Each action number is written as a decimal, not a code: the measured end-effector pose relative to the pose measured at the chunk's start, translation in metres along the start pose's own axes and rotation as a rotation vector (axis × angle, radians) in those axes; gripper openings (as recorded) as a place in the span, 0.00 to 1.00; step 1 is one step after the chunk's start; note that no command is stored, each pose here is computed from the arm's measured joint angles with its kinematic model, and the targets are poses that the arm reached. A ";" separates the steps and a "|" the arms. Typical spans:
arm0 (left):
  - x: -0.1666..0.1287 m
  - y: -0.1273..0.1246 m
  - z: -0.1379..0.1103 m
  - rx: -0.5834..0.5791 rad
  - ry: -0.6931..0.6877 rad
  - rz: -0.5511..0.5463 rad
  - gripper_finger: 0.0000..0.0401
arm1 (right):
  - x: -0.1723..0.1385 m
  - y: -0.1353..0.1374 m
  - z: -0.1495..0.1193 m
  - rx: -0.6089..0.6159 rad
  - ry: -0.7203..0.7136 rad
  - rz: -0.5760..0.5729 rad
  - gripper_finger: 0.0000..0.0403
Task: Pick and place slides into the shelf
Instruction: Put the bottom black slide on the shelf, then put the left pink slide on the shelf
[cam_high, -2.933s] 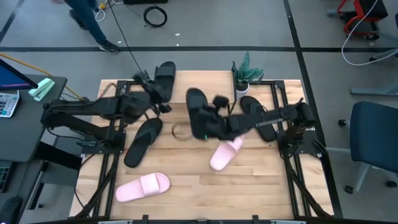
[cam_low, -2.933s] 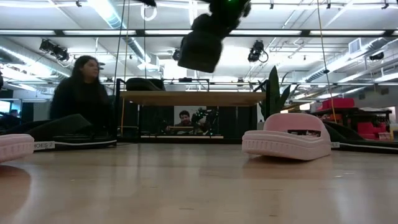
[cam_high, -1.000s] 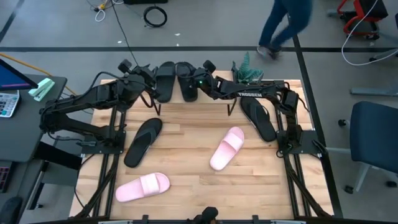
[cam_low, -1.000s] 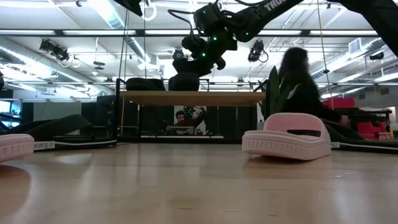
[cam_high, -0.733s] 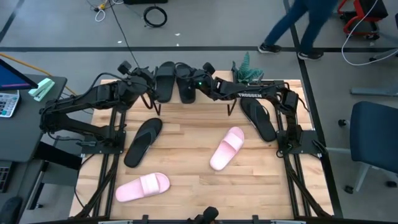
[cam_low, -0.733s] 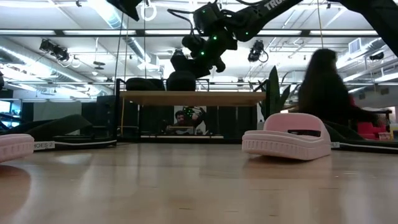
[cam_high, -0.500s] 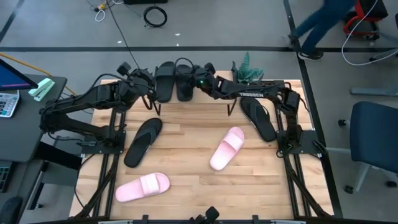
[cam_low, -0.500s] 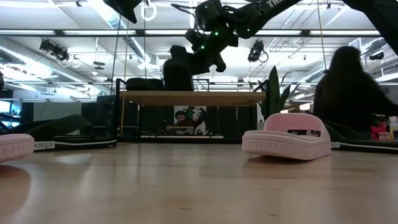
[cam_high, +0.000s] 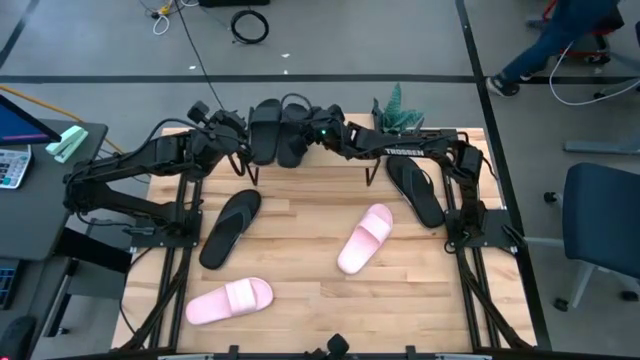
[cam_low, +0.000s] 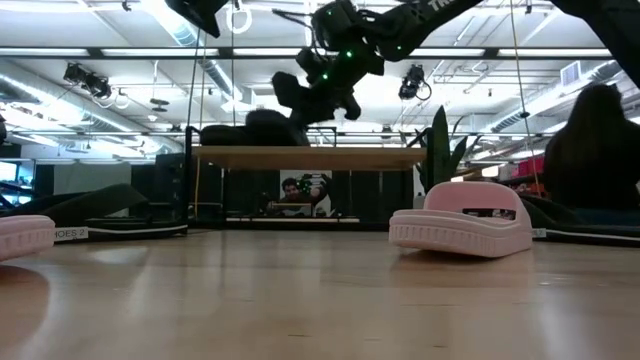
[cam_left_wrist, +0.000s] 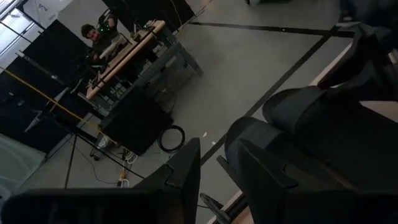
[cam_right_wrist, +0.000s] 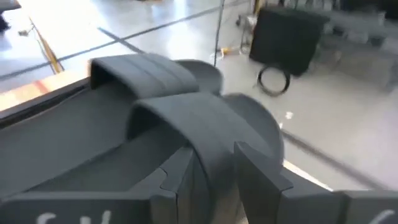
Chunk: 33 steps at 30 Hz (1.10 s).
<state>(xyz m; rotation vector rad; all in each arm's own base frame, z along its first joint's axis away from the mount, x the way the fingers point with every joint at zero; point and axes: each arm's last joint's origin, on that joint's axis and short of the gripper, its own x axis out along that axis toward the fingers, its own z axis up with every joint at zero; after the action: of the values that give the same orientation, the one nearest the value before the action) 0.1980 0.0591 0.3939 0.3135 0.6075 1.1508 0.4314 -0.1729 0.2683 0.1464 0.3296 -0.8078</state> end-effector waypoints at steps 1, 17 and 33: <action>0.000 0.000 0.000 0.000 0.000 0.000 0.28 | 0.000 0.000 0.000 -0.006 -0.006 -0.015 0.29; -0.001 -0.002 -0.003 0.001 0.013 -0.046 0.28 | -0.002 -0.001 -0.002 -0.022 0.024 -0.063 0.29; -0.003 -0.004 -0.018 0.026 0.116 -0.108 0.28 | -0.025 0.029 -0.002 -0.080 0.028 0.030 0.29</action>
<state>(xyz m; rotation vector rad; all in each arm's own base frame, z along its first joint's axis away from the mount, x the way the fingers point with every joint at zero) 0.1892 0.0535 0.3785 0.2343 0.7331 1.0625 0.4365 -0.1356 0.2751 0.0881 0.3849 -0.7622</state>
